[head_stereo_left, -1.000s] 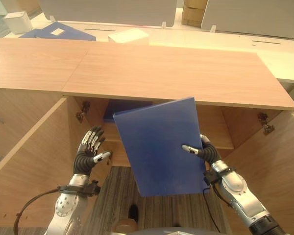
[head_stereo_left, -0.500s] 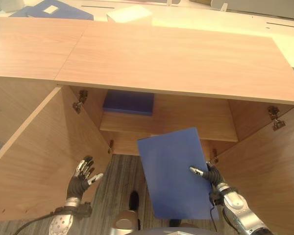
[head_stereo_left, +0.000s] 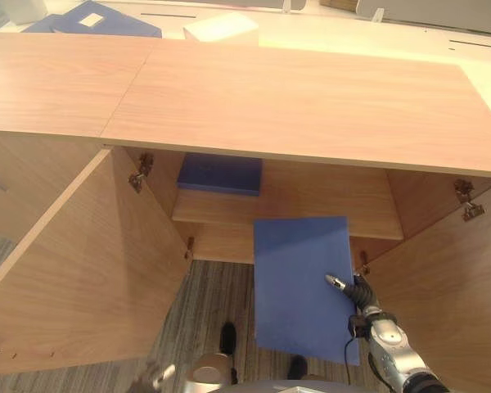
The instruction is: Put the empty folder in the office cabinet
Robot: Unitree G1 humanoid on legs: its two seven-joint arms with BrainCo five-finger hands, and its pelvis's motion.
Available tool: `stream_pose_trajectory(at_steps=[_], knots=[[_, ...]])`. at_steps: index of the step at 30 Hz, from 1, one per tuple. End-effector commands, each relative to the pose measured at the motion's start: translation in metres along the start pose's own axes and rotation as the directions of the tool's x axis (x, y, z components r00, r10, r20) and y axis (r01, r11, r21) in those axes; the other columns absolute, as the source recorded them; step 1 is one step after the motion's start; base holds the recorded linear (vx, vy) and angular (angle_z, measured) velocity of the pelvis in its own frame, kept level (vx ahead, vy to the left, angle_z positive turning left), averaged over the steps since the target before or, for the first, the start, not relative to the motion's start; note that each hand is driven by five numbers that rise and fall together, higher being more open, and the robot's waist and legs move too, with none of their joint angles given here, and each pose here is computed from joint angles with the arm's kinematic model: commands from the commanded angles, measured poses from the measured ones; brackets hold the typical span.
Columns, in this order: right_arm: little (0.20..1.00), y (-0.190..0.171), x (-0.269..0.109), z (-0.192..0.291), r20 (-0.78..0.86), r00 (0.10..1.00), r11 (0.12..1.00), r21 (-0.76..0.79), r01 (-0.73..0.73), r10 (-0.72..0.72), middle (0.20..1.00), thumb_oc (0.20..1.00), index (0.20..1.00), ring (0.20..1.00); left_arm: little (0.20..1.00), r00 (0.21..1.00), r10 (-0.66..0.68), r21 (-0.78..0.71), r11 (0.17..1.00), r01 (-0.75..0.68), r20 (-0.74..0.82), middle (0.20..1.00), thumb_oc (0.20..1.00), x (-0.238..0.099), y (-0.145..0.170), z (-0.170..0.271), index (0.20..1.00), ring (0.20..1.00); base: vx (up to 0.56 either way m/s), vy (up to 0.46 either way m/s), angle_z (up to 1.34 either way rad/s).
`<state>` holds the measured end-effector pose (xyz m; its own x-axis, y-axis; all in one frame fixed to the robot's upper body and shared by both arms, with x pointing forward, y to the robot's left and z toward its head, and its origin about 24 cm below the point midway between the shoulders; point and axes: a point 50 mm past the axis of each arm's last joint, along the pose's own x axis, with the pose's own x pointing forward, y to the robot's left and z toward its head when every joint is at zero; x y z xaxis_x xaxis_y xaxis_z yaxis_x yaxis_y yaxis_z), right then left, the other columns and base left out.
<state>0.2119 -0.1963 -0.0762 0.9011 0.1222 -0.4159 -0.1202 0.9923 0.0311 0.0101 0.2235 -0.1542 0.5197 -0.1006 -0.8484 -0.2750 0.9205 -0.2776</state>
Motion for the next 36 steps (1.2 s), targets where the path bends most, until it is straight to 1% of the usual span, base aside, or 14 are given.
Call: stream_pose_trajectory(at_steps=[1, 4, 7, 11, 14, 17, 20, 23, 27, 28, 31, 35, 36], knots=[[0.2, -0.018, 0.018, 0.06, 0.231, 0.972, 0.999, 0.035, 0.036, -0.043, 0.2, 0.2, 0.2, 0.2, 1.0, 0.992, -0.117, 0.129, 0.985, 0.111, 0.04, 1.0, 1.0, 0.009, -0.009, 0.025, 1.0, 1.0, -0.04, 0.063, -0.17], [0.2, -0.018, 0.025, 0.068, 0.24, 0.969, 0.998, 0.053, 0.04, -0.052, 0.2, 0.2, 0.2, 0.2, 1.0, 0.995, -0.096, 0.149, 0.985, 0.091, 0.024, 1.0, 1.0, 0.011, -0.008, 0.023, 1.0, 1.0, 0.01, 0.05, -0.16], [0.2, -0.021, 0.025, 0.059, 0.187, 0.98, 0.996, 0.073, 0.053, -0.066, 0.2, 0.2, 0.2, 0.2, 1.0, 0.997, -0.08, 0.129, 0.989, 0.077, 0.022, 1.0, 1.0, 0.01, -0.003, 0.026, 1.0, 1.0, 0.21, 0.014, -0.43], [0.2, -0.026, 0.023, 0.049, 0.144, 0.985, 0.994, 0.078, 0.081, -0.091, 0.2, 0.2, 0.2, 0.2, 1.0, 0.997, -0.081, 0.146, 0.986, 0.08, 0.003, 1.0, 1.0, 0.011, -0.003, 0.025, 1.0, 1.0, 0.21, -0.008, -0.06], [0.2, -0.034, 0.019, 0.04, 0.103, 0.986, 0.989, 0.081, 0.123, -0.131, 0.2, 0.2, 0.2, 0.2, 1.0, 0.995, -0.097, 0.156, 0.983, 0.099, -0.024, 1.0, 1.0, 0.007, -0.003, 0.015, 1.0, 1.0, 0.32, -0.034, 0.06], [0.2, -0.04, 0.014, 0.032, 0.072, 0.987, 0.987, 0.075, 0.14, -0.145, 0.2, 0.2, 0.2, 0.2, 1.0, 0.995, -0.09, 0.164, 0.982, 0.096, -0.04, 1.0, 1.0, 0.001, 0.0, 0.007, 1.0, 1.0, 0.36, -0.047, 0.76], [0.2, -0.05, 0.006, 0.023, 0.052, 0.987, 0.987, 0.065, 0.147, -0.15, 0.2, 0.2, 0.2, 0.2, 1.0, 0.991, -0.124, 0.177, 0.975, 0.132, -0.057, 1.0, 1.0, -0.002, 0.0, 0.002, 1.0, 1.0, 0.36, -0.097, 0.35], [0.2, -0.052, 0.004, 0.023, 0.056, 0.99, 0.992, 0.032, 0.125, -0.127, 0.2, 0.2, 0.2, 0.2, 1.0, 0.985, -0.156, 0.172, 0.971, 0.167, -0.078, 1.0, 1.0, -0.005, 0.002, 0.001, 1.0, 1.0, 0.4, -0.171, 0.88], [0.2, -0.056, 0.011, 0.046, 0.144, 0.98, 0.991, 0.025, 0.133, -0.135, 0.2, 0.2, 0.2, 0.2, 1.0, 0.971, -0.224, 0.234, 0.943, 0.238, -0.083, 1.0, 1.0, -0.006, -0.001, 0.007, 1.0, 1.0, 0.17, -0.113, 0.37], [0.2, -0.056, 0.011, 0.046, 0.144, 0.98, 0.991, 0.025, 0.133, -0.135, 0.2, 0.2, 0.2, 0.2, 1.0, 0.971, -0.224, 0.234, 0.943, 0.238, -0.083, 1.0, 1.0, -0.006, -0.001, 0.007, 1.0, 1.0, 0.07, -0.06, 0.02], [0.2, -0.063, 0.018, 0.073, 0.212, 0.963, 0.986, 0.013, 0.165, -0.164, 0.2, 0.2, 0.2, 0.2, 1.0, 0.967, -0.246, 0.254, 0.933, 0.254, -0.062, 1.0, 1.0, -0.005, -0.002, 0.015, 1.0, 1.0, 0.04, -0.061, 0.06], [0.2, -0.071, 0.027, 0.099, 0.26, 0.932, 0.967, 0.042, 0.252, -0.254, 0.2, 0.2, 0.2, 0.2, 1.0, 0.967, -0.246, 0.293, 0.922, 0.253, -0.063, 1.0, 1.0, -0.004, -0.003, 0.016, 1.0, 1.0, 0.08, -0.078, 0.02], [0.2, -0.071, 0.027, 0.099, 0.26, 0.932, 0.967, 0.042, 0.252, -0.254, 0.2, 0.2, 0.2, 0.2, 1.0, 0.967, -0.246, 0.293, 0.922, 0.253, -0.063, 1.0, 1.0, -0.004, -0.003, 0.016, 1.0, 1.0, 0.03, -0.028, 0.11]])
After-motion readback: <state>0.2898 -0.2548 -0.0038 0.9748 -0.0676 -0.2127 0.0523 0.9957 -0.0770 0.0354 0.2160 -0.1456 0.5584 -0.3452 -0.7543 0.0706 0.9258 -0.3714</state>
